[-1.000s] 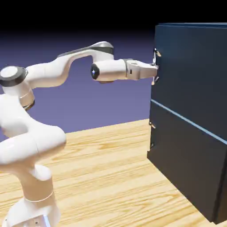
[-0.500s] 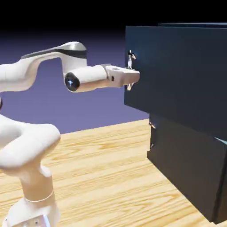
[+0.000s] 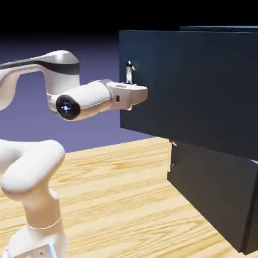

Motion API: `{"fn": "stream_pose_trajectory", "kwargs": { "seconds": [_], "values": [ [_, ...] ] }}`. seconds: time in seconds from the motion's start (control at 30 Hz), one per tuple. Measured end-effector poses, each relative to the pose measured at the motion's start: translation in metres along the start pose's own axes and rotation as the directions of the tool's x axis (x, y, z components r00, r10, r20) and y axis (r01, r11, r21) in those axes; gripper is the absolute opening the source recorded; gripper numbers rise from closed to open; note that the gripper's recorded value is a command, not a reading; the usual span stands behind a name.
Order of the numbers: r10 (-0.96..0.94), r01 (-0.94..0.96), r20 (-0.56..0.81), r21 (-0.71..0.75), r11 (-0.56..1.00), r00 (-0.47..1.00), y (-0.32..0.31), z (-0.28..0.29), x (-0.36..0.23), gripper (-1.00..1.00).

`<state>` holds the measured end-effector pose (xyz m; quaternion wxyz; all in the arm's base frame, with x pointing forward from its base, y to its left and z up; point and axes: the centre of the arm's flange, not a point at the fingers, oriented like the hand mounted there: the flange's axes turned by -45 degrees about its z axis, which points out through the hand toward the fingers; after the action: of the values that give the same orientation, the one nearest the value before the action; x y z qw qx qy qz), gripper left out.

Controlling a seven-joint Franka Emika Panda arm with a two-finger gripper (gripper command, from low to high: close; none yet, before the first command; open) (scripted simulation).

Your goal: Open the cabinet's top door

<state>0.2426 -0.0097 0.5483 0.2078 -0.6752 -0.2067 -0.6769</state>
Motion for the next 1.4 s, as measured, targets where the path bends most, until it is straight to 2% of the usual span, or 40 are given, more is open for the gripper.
{"fn": "stream_pose_trajectory", "kwargs": {
  "seconds": [0.67, 1.1, 1.4],
  "values": [
    [-0.001, 0.0, 0.003, 0.29, 0.957, 1.0, 0.062, -0.119, 0.001, -1.0],
    [-0.001, -0.001, 0.003, 0.55, 0.835, 1.0, 0.152, -0.213, 0.001, -1.0],
    [-0.001, -0.001, 0.003, 0.688, 0.726, 1.0, 0.219, -0.256, 0.001, -1.0]
  ]
}}
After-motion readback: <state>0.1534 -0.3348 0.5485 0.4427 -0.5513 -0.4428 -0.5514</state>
